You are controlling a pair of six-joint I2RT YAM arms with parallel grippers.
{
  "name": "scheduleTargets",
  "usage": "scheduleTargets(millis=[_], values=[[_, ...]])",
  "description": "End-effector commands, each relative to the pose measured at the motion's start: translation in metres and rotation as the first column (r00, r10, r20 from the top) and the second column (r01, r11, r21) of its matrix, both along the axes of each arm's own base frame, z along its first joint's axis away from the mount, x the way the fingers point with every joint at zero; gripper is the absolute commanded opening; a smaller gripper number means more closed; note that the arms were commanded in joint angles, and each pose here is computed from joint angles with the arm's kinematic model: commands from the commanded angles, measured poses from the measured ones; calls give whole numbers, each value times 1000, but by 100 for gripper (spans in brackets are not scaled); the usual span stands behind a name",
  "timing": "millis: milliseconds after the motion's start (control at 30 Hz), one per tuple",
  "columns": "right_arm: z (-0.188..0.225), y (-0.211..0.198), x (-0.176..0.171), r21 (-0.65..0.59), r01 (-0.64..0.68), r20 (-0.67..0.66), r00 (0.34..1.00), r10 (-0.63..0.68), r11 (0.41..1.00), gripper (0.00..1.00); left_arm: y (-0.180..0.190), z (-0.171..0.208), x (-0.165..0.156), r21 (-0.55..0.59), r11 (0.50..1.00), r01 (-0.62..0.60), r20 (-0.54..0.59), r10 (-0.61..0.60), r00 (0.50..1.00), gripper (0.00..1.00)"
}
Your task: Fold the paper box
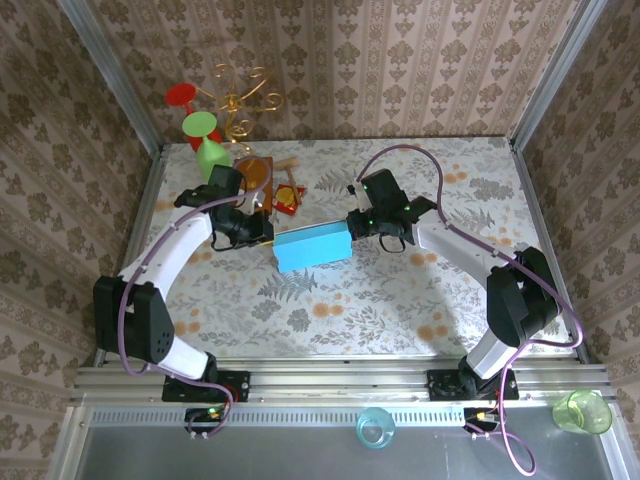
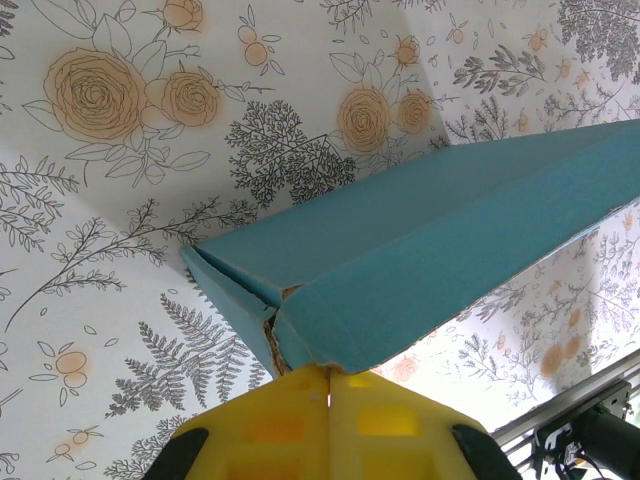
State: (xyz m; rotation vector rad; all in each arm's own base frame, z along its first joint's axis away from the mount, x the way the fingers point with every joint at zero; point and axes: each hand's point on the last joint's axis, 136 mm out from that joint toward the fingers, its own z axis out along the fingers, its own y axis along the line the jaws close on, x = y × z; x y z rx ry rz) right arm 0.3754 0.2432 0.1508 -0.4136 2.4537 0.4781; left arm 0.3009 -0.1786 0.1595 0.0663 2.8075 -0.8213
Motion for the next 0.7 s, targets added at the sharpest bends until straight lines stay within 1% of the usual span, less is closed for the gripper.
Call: scheduleTargets(millis=[0, 267, 367, 400, 467, 533, 667], values=[[-16, 1, -13, -22, -36, -77, 996, 34, 999, 0, -1, -10, -13, -5, 1000, 26, -30, -27, 999, 0], [-19, 0, -16, -31, -51, -68, 996, 49, 998, 0, 0, -12, -16, 5, 999, 31, -21, -31, 999, 0], [-18, 0, -15, -29, -51, -66, 997, 49, 998, 0, -1, 0, -11, -16, 1000, 6, 7, -5, 1000, 0], [-18, 0, -15, -29, -52, -67, 996, 50, 998, 0, -2, 7, -8, -26, 1000, -6, 22, 6, 1000, 2], [-17, 1, -15, -28, -52, -69, 996, 50, 998, 0, -2, 19, -3, -40, 999, -23, 43, 25, 999, 14], [-14, 1, -15, -31, -52, -71, 996, 50, 998, 0, 1, 25, -1, -21, 999, -32, 43, 32, 999, 26], [-7, 1, -12, -35, -51, -68, 996, 49, 998, 0, 10, 28, -5, 46, 998, -35, 24, 34, 999, 33]])
